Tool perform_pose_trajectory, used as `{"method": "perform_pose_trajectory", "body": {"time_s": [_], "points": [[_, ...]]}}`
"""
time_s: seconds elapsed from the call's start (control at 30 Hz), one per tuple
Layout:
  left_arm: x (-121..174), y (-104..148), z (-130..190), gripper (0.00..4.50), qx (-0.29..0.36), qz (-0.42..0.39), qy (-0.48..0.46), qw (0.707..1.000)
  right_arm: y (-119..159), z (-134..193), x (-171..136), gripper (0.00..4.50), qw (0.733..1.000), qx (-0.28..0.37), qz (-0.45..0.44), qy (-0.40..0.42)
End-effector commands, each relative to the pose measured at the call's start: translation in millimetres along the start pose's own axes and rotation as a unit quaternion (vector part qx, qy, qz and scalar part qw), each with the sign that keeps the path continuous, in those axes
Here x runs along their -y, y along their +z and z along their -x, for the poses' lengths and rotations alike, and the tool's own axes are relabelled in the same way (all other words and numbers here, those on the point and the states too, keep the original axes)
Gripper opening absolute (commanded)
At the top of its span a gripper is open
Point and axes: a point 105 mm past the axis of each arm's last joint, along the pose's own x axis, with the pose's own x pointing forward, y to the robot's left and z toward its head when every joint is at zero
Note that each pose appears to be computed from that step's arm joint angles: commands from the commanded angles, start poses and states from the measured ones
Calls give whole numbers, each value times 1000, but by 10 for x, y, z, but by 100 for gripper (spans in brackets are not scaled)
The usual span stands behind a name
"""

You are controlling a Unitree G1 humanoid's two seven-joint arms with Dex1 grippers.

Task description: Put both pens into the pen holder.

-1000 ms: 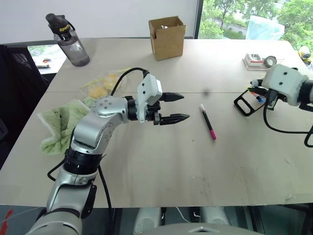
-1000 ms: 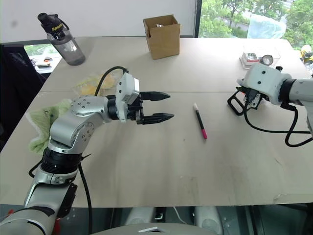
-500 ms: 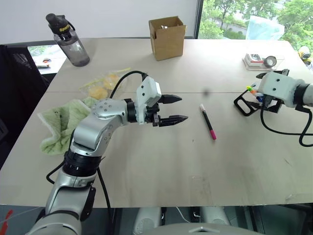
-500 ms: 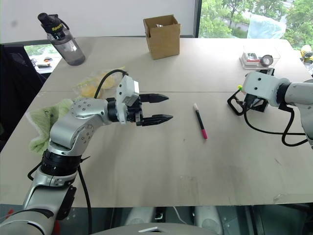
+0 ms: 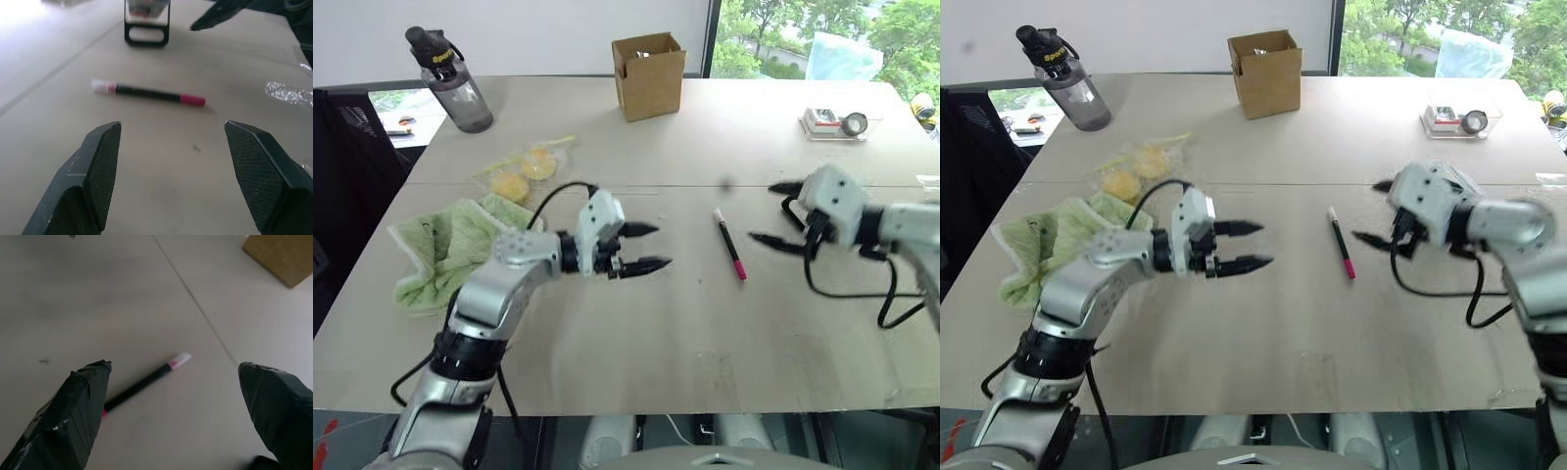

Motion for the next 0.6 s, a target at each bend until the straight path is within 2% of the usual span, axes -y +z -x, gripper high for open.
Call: {"method": "perform_pose_trajectory", "body": {"time_s": [0.03,0.13,0.23,0.47,0.57,0.6], "points": [[-12,1,98,345,4,-15,22,1000,2,-100,-71,445,997,28,-50,-56],[-20,16,136,345,16,-6,33,999,-154,-210,-111,445,987,26,-111,-112],[-49,101,166,345,33,-4,40,999,-404,-259,-164,445,977,-5,-141,-162],[-78,160,167,345,40,-5,42,998,-550,-319,-360,445,973,-26,-162,-161],[-74,165,154,345,40,-5,41,998,-589,-321,-388,369,972,-36,-163,-165],[-76,167,151,345,40,-5,41,998,-604,-317,-408,316,972,-40,-163,-162]]}}
